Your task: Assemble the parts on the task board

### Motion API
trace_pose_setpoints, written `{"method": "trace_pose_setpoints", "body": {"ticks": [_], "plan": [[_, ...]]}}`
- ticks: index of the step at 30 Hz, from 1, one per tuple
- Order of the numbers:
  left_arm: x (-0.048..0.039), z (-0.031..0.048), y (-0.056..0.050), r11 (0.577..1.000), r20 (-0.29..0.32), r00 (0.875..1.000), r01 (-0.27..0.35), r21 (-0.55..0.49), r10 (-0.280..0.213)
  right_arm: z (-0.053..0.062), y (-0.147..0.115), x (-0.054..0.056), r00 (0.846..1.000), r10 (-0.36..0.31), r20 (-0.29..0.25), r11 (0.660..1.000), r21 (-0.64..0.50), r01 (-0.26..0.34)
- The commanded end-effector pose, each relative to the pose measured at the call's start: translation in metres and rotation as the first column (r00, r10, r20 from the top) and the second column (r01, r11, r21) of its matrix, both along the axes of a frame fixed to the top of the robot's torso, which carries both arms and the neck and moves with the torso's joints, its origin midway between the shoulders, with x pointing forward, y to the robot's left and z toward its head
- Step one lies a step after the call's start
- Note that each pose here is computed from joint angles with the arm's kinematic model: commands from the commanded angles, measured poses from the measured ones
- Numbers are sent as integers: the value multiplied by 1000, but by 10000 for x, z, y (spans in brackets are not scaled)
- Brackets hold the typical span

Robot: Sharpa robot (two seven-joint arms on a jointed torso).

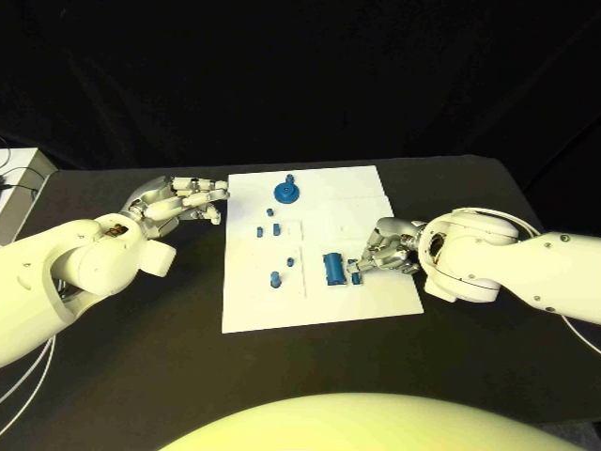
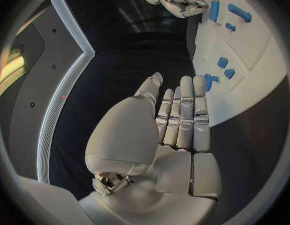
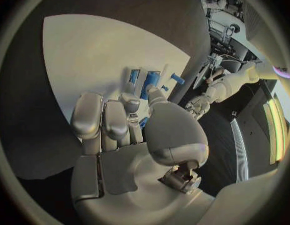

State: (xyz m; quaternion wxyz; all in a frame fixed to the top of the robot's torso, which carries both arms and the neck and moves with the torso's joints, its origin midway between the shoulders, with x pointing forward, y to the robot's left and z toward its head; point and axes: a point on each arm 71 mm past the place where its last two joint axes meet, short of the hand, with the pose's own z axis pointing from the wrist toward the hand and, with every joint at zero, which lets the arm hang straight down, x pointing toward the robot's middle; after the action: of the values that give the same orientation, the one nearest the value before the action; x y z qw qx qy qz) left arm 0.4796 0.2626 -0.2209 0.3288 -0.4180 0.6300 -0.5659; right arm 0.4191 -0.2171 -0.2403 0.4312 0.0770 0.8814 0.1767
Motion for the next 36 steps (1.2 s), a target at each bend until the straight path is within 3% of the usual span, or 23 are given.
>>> {"method": "trace_pose_setpoints", "body": {"ticks": [1, 15, 20, 23, 26, 31, 34, 36], "plan": [[-6, 10, -15, 1000, 7, 1000, 14, -6, -14, 2, 12, 2, 1000, 6, 5, 1000, 13, -6], [-8, 14, -10, 1000, 10, 1000, 11, -6, -11, 29, -26, 22, 999, 2, 48, 999, 35, -3], [0, 28, -12, 1000, 30, 1000, -4, -17, 5, 103, -67, 76, 991, -46, 129, 981, 195, 20], [11, 44, -8, 999, 50, 998, -27, -34, 29, 167, -109, 140, 978, -92, 189, 936, 350, 20], [29, 59, -3, 997, 73, 995, -57, -54, 60, 224, -183, 225, 959, -166, 230, 861, 509, 27], [61, 73, 14, 991, 102, 988, -110, -81, 118, 255, -358, 409, 922, -303, 243, 737, 673, 65], [85, 70, 29, 986, 112, 982, -140, -91, 150, 247, -454, 536, 898, -367, 241, 688, 721, 88], [114, 60, 49, 980, 119, 976, -173, -100, 185, 227, -533, 677, 874, -419, 245, 654, 749, 103]]}}
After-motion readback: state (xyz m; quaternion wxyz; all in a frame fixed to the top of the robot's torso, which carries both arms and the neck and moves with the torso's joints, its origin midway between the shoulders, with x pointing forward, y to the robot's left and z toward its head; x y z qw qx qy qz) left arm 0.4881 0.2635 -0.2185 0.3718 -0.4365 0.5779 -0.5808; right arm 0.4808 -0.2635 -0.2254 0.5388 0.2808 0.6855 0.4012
